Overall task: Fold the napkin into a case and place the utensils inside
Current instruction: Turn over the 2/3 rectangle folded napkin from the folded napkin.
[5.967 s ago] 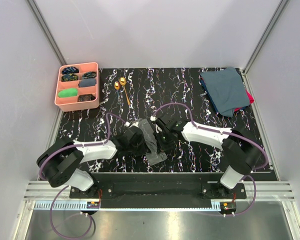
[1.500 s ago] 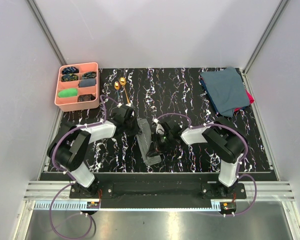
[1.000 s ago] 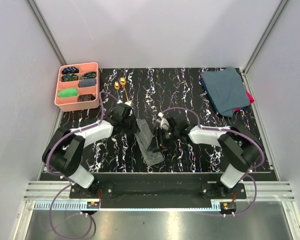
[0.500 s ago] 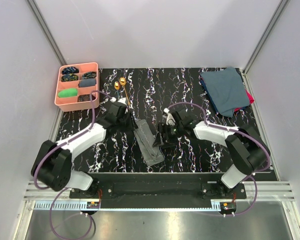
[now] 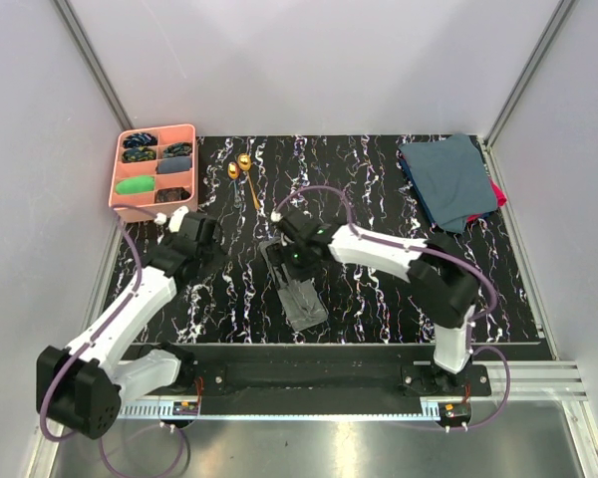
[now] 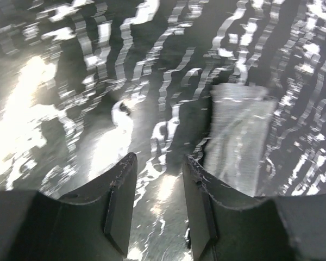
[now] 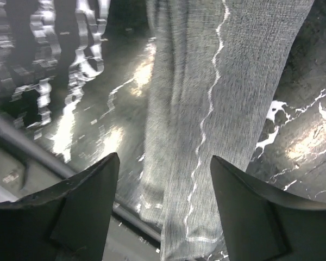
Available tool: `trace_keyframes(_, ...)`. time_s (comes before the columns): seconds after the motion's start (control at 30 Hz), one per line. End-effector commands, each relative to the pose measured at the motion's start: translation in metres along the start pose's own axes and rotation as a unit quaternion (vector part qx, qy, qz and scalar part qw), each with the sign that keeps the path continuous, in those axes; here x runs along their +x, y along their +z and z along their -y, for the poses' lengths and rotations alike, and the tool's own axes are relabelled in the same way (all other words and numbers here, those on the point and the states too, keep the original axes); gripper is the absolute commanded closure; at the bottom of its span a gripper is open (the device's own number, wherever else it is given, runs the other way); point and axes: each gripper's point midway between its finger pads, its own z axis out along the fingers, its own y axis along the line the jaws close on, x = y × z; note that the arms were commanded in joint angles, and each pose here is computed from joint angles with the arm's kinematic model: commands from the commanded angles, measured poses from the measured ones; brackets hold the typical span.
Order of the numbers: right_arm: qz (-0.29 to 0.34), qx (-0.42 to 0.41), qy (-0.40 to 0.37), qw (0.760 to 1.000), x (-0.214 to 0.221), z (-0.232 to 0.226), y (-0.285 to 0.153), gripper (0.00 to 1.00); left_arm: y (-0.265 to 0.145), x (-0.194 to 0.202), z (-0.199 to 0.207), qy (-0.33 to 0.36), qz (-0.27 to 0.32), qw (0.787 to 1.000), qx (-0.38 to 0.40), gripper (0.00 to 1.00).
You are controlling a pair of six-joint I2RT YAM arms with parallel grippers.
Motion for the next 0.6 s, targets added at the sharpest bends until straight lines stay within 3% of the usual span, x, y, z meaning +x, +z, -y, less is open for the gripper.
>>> trace_keyframes(0.0, -0.002, 0.1, -0.008, 0.995, -0.004, 0.014, 0.008, 0.25, -0.021, -0.013, -0.016, -0.035, 0.028, 0.999, -0.025, 0.57)
trace_keyframes(0.57, -0.048, 0.197, -0.026, 0.979, 0.023, 0.005, 0.047, 0.29, -0.031, -0.005, -0.015, -0.036, 0.018, 0.999, 0.014, 0.56)
